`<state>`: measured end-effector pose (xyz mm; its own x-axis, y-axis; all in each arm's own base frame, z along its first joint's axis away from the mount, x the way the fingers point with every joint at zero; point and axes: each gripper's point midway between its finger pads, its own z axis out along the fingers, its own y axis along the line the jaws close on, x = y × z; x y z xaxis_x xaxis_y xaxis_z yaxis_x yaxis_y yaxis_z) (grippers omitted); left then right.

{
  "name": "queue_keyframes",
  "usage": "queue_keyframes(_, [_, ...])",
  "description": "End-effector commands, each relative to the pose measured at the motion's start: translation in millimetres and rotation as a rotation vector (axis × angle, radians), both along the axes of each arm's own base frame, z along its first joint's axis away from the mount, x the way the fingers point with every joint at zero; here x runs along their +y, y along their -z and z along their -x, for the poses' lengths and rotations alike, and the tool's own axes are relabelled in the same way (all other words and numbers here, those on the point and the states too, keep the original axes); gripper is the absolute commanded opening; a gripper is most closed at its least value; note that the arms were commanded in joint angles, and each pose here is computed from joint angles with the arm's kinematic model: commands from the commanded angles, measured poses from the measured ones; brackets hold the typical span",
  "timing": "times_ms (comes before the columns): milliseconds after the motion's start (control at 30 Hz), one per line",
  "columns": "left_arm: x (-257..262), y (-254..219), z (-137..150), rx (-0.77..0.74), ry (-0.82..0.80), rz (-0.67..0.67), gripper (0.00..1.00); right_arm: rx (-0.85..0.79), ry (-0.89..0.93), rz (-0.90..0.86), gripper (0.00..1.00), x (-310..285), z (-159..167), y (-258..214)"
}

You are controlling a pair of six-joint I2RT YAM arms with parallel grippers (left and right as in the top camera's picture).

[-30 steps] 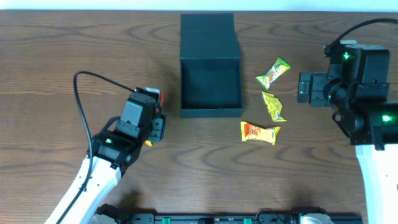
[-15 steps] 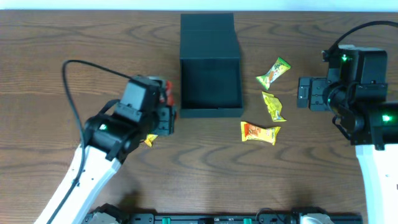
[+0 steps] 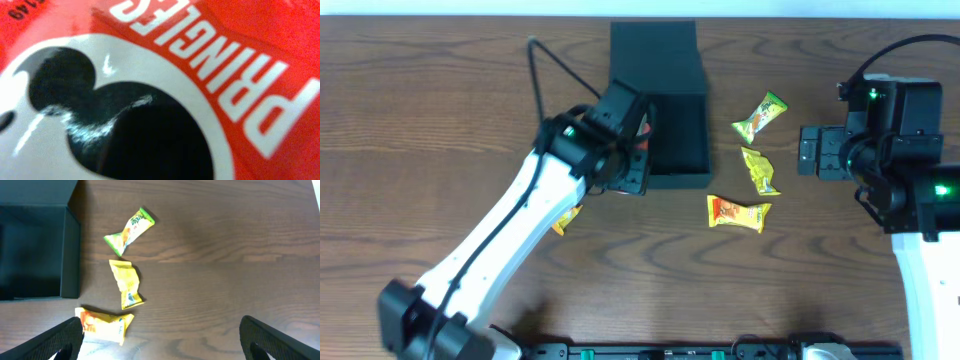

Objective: Pack container
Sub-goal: 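Carry the can over the green box and lower it inside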

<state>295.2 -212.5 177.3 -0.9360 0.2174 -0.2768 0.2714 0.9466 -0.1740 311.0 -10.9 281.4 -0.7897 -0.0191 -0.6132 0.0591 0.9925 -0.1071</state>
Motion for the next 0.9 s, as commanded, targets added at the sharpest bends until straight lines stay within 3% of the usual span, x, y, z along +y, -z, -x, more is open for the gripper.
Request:
queue_keyframes(0, [-8.1, -2.6, -11.2, 0.013, 0.033, -0.018, 0.38, -0.016, 0.016, -0.008, 0.99, -1.4, -0.4, -5.1])
queue_keyframes(367, [-27.6, 26.6, -43.0, 0.103, 0.025, -0.049, 0.33, -0.017, 0.028, -0.017, 0.99, -1.4, -0.3, -5.0])
queue_keyframes(700, [-18.3, 62.2, -80.4, 0.144, -0.116, 0.0, 0.31, -0.007, -0.009, -0.064, 0.99, 8.7, 0.6, -3.0])
queue_keyframes(867, [-21.2, 75.0, -85.4, 0.165, -0.142, 0.012, 0.3, -0.004, -0.009, -0.064, 0.99, 8.7, 1.2, -2.6])
